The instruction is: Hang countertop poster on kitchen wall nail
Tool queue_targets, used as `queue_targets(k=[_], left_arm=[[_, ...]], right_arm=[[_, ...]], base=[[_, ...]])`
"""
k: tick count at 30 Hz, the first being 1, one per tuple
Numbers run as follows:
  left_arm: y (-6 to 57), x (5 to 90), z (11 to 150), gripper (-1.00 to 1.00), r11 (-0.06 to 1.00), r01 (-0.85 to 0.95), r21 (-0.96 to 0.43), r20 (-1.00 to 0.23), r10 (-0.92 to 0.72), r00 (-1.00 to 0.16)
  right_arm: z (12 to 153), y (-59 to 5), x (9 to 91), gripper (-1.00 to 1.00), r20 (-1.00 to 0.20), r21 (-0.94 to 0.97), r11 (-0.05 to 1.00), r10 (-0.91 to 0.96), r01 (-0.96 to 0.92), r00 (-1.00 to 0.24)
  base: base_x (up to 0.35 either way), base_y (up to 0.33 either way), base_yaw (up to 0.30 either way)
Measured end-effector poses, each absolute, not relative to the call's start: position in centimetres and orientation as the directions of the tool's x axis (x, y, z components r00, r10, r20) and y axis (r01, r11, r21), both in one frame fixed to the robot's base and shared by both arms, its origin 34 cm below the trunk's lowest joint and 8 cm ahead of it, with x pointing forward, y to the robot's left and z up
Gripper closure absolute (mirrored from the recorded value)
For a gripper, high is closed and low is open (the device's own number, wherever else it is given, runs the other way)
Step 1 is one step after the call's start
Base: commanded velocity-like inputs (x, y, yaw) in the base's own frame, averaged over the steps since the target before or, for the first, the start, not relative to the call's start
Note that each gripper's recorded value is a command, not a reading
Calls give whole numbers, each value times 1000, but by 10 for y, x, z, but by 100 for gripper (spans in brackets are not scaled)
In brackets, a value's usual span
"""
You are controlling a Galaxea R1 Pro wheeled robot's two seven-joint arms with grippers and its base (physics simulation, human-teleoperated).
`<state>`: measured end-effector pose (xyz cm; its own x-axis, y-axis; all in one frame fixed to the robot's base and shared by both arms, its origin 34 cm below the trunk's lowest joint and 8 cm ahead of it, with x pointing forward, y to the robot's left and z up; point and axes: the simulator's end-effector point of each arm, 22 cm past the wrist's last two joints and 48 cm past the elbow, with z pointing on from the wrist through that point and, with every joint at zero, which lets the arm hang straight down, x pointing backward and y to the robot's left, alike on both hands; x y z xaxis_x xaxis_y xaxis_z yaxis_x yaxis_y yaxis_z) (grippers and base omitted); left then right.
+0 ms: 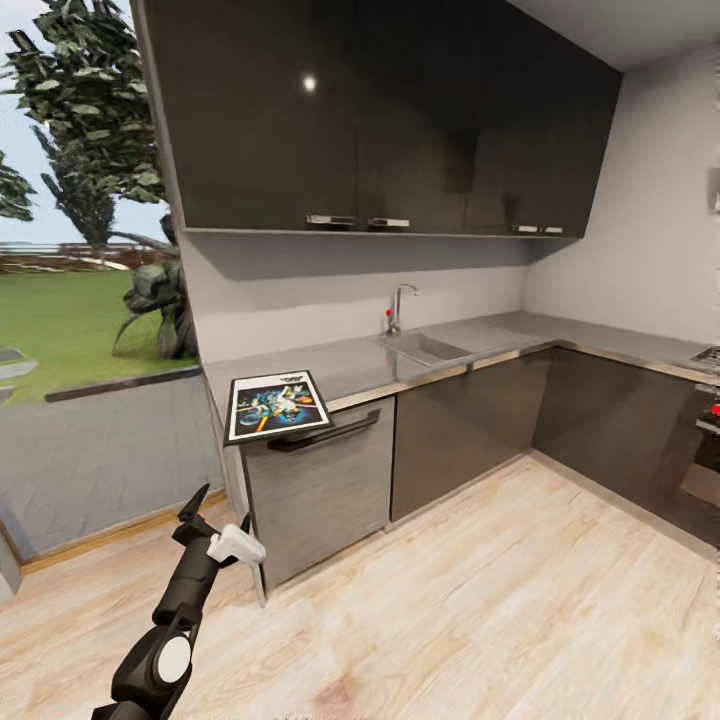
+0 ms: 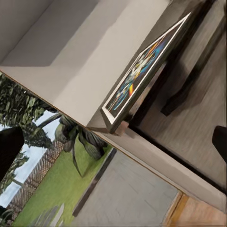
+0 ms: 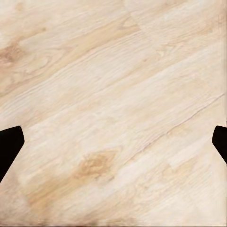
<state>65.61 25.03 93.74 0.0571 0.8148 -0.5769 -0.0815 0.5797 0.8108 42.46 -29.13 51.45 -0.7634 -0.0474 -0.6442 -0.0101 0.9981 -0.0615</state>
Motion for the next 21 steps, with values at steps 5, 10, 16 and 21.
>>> queue_targets(k=[5,10,16,21], left_arm=[[251,656,935,-100,579,-78,811,-577,815,53],[252,656,934,-100,580,-78,811,-578,815,50],[255,657,934,-100,582,-80,809,-581,813,44],[256,656,934,-100,583,-79,809,-582,812,40]], right_arm=[[515,-292,425,-100,-645,-62,998,-47,-9,-763],[515,-291,425,-100,-645,-61,998,-47,-9,-763],[515,-292,425,-100,-645,-62,998,-47,-10,-763],[515,-292,425,-100,-645,-62,998,-47,-10,-762]], base=[[-331,0,-25],[-338,6,-4],[-269,51,0],[-64,16,0]])
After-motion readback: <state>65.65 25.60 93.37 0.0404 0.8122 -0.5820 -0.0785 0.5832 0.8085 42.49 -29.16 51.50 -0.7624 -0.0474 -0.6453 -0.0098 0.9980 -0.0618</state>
